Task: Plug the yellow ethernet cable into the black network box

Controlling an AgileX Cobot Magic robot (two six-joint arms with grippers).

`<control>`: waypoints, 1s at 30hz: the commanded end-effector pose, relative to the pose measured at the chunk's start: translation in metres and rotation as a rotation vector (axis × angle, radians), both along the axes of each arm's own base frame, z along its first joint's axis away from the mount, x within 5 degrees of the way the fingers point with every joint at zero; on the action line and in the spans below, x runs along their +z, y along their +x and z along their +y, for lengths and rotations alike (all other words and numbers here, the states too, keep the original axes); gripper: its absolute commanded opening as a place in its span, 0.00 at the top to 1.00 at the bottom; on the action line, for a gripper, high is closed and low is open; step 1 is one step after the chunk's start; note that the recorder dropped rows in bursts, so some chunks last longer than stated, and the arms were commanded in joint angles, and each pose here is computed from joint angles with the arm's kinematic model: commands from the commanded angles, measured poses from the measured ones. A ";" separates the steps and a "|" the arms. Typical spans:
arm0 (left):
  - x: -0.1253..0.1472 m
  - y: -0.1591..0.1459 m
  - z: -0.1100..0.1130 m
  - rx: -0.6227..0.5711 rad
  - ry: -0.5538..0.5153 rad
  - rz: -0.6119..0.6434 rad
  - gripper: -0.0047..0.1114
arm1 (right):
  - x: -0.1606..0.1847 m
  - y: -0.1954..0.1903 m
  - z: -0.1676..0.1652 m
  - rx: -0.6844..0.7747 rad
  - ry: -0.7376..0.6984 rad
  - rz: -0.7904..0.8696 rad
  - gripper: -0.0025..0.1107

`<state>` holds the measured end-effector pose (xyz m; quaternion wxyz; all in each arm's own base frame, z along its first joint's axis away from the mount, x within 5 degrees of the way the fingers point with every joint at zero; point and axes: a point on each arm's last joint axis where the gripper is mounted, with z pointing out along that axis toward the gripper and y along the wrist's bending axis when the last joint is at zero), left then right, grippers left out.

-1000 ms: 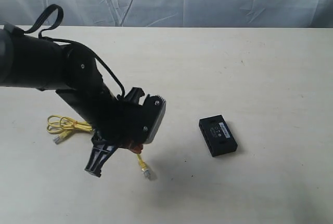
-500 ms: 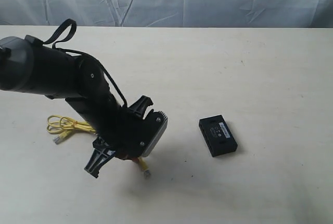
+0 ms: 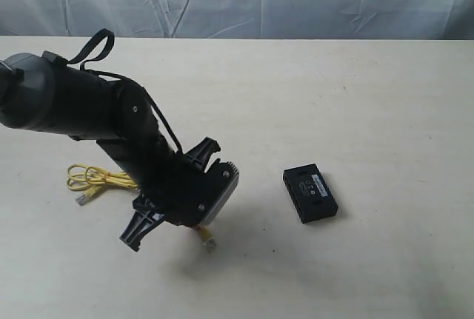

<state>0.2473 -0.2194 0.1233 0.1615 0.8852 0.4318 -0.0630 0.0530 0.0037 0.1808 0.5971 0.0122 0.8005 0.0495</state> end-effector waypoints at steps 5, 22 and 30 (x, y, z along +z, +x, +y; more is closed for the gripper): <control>0.014 -0.001 0.001 -0.037 -0.006 -0.069 0.79 | 0.000 0.000 0.000 -0.007 -0.005 -0.017 0.99; -0.002 0.001 0.003 -0.127 0.046 -0.081 0.78 | 0.000 0.000 0.000 -0.007 -0.005 -0.017 0.99; -0.001 0.000 0.002 -0.026 0.025 -0.038 0.96 | 0.000 0.000 0.000 -0.007 -0.005 -0.017 0.99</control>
